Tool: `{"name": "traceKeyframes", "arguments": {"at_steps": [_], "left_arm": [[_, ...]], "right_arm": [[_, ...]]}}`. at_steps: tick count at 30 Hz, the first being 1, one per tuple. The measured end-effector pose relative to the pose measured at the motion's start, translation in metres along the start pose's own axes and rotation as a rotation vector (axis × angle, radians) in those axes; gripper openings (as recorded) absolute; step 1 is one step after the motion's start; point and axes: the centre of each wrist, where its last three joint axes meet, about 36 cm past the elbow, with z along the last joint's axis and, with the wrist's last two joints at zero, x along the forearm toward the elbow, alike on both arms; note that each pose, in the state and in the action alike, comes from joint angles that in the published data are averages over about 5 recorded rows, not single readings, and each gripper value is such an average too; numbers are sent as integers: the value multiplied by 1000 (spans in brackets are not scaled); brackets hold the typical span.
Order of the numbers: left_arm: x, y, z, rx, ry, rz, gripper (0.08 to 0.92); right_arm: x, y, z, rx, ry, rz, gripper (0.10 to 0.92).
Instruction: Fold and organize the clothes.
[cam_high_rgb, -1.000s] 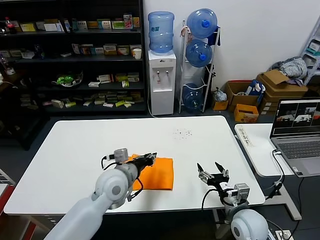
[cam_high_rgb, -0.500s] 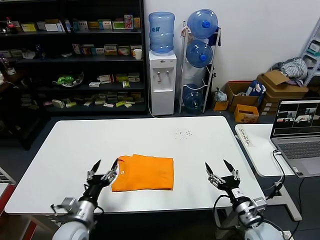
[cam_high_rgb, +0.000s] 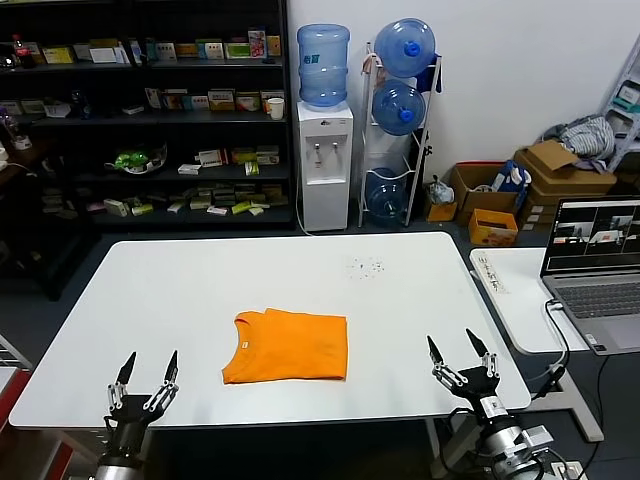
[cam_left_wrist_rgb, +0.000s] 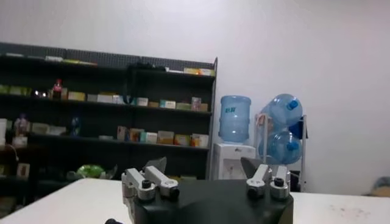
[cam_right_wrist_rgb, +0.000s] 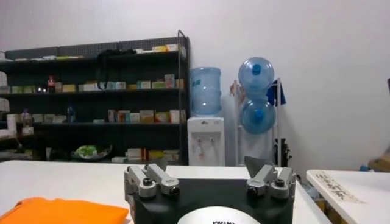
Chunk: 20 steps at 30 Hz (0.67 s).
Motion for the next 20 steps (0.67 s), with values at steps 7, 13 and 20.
{"name": "traceKeyframes", "arguments": {"at_steps": [7,13,20], "left_arm": [[19,5,3,-34,-11,-3,823],[27,7,5,-50,-17,-5,823],[31,9,6,-61,-22,-8,823]], "right_arm": [[2,-3,2,10,-13,1,823],[3,-4,2,23,-13,-1,823],[5,-4,4,24,-10,-1,823]]}}
